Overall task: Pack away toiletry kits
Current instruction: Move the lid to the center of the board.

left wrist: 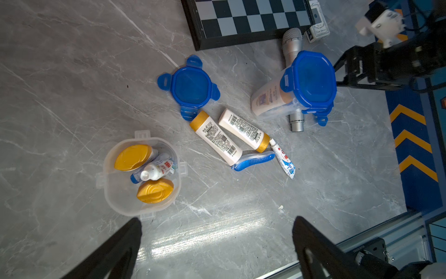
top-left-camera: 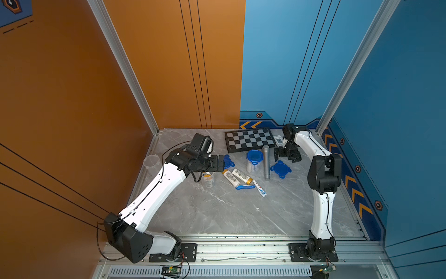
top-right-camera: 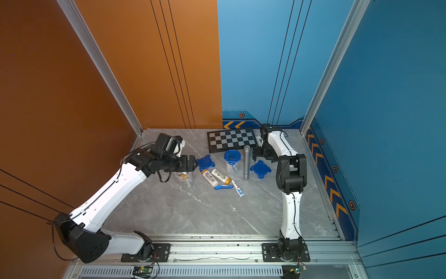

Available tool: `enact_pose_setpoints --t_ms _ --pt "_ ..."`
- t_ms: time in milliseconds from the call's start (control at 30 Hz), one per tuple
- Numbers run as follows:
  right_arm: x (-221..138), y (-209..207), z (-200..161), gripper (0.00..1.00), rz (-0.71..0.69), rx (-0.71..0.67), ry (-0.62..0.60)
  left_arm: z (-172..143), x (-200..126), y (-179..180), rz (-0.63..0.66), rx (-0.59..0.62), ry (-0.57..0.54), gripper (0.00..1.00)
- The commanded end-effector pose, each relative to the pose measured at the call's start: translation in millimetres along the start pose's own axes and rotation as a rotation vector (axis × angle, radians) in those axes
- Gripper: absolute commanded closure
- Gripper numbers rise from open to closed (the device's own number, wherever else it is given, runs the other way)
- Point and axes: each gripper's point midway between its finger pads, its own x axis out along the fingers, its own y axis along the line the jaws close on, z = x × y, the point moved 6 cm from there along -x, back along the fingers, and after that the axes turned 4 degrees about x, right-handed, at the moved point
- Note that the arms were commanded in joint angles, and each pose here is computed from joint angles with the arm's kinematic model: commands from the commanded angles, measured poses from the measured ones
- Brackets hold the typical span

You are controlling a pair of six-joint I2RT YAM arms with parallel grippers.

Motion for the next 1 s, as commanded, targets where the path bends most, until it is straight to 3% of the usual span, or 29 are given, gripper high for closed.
enact_pose_setpoints --t_ms 0,267,667,967 --pt "4.7 8.3 5.5 0.0 0.064 -0.044 0.035 2.8 -1.5 -7.4 -0.029 -0.004 0.0 0.01" --pt "32.9 13.0 -1.1 0.0 0.047 -0.103 0.099 1.8 -0.9 -2.4 -0.012 -0.038 -0.002 0.01" --pt "30.0 12.7 -51.0 0.0 0.063 -0.111 0.145 2.5 11.9 2.5 -0.008 -0.038 0.035 0.01" --pt "32.6 16.0 -76.6 0.0 -0.044 -0.162 0.16 1.2 16.1 5.1 -0.022 -0.054 0.055 0.01"
